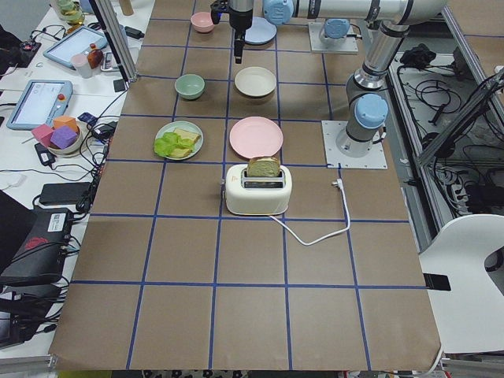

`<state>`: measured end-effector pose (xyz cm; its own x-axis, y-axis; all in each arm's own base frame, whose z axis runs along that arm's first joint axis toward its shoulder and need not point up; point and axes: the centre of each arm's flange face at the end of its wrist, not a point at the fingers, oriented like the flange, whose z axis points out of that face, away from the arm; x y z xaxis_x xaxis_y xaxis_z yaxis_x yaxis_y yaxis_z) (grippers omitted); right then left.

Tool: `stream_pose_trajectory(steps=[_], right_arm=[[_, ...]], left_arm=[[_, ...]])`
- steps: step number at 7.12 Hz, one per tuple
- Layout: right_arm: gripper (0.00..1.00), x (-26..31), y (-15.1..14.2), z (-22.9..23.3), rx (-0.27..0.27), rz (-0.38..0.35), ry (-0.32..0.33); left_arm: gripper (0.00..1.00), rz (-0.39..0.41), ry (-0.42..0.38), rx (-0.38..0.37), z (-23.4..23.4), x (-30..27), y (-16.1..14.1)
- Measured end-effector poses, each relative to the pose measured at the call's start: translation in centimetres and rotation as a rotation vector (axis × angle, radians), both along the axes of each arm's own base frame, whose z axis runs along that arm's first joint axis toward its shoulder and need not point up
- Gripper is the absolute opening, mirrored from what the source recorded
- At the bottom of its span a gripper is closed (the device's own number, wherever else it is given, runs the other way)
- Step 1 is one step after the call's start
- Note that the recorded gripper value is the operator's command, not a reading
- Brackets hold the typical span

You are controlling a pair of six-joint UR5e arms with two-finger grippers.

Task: Stack three plates with pink and blue
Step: 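Move left gripper to pink plate while right gripper moves to light blue plate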

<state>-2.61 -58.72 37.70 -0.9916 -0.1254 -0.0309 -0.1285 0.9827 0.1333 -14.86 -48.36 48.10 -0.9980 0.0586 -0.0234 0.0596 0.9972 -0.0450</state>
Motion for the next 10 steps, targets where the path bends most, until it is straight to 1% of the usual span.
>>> stream_pose_trajectory(steps=[2,3,4,5,6,8,10], right_arm=[[1.00,-2.4,0.8,-3.2,0.016,-0.012,-0.009],[1.00,-3.0,1.1,-4.4,0.006,-0.009,-0.003],[1.00,-3.4,1.4,-5.4,-0.003,-0.002,0.003],[1.00,-3.7,2.0,-6.5,0.005,0.000,0.002],[1.00,-4.1,2.7,-7.8,0.026,0.003,-0.006],[1.00,-6.1,4.5,-10.6,0.065,0.008,-0.031],[1.00,-7.3,5.8,-13.9,0.068,0.029,-0.041]], left_arm=[[1.00,0.000,-0.003,0.020,-0.9,0.0,0.1],[1.00,-0.001,-0.005,0.044,-3.1,0.1,0.4],[1.00,-0.008,-0.005,0.045,-6.1,0.2,0.7],[1.00,-0.016,-0.006,0.038,-9.8,0.3,1.3],[1.00,-0.020,-0.008,0.036,-14.0,0.4,2.2],[1.00,-0.064,-0.010,0.003,-21.4,1.1,5.1],[1.00,-0.078,-0.013,0.025,-25.3,1.5,6.3]])
